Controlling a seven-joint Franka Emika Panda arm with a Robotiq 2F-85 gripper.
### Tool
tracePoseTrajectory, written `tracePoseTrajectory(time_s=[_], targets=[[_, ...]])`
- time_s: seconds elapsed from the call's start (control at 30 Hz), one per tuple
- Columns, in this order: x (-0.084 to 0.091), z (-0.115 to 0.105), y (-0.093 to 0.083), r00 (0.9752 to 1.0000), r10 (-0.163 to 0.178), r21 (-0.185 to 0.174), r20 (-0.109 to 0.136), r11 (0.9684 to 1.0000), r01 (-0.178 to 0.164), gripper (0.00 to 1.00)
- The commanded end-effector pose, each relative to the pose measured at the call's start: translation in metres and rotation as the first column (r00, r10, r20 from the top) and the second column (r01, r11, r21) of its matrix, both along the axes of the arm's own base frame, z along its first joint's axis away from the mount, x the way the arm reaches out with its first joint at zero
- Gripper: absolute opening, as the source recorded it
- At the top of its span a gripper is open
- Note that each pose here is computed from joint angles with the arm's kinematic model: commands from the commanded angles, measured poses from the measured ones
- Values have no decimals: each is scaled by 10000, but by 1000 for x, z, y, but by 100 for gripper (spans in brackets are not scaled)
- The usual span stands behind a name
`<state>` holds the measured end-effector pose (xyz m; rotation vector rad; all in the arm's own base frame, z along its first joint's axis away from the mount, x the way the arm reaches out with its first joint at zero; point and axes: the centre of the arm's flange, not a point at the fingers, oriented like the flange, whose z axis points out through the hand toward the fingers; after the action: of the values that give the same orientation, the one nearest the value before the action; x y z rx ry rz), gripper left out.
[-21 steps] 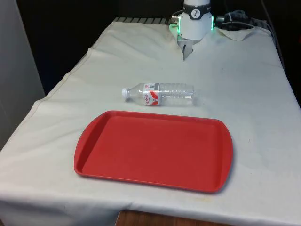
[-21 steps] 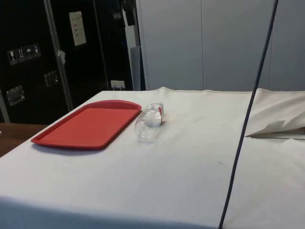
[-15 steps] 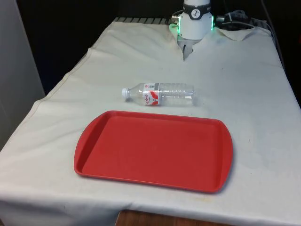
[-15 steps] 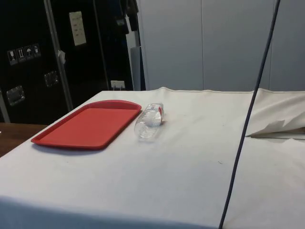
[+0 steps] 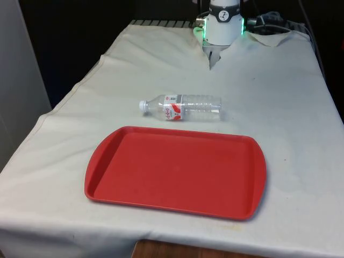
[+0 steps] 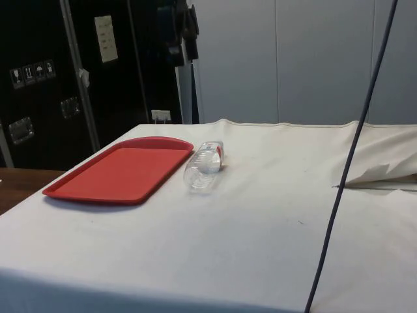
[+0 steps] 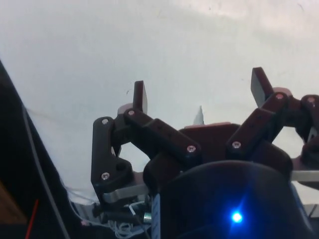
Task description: Place the bottle upright on the tray.
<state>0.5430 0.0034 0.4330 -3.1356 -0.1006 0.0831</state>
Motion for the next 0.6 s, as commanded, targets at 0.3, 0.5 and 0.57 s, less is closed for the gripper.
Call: tracePoseTrajectory(time_s=[0.3, 0.5, 0.57], targets=[[-14, -27, -6, 9987, -215, -50, 458, 9998, 218, 100], [-19, -46, -12, 9982, -329, -3, 508, 9995, 330, 100], [-19, -57, -17, 9965, -511, -24, 669, 9987, 513, 100]])
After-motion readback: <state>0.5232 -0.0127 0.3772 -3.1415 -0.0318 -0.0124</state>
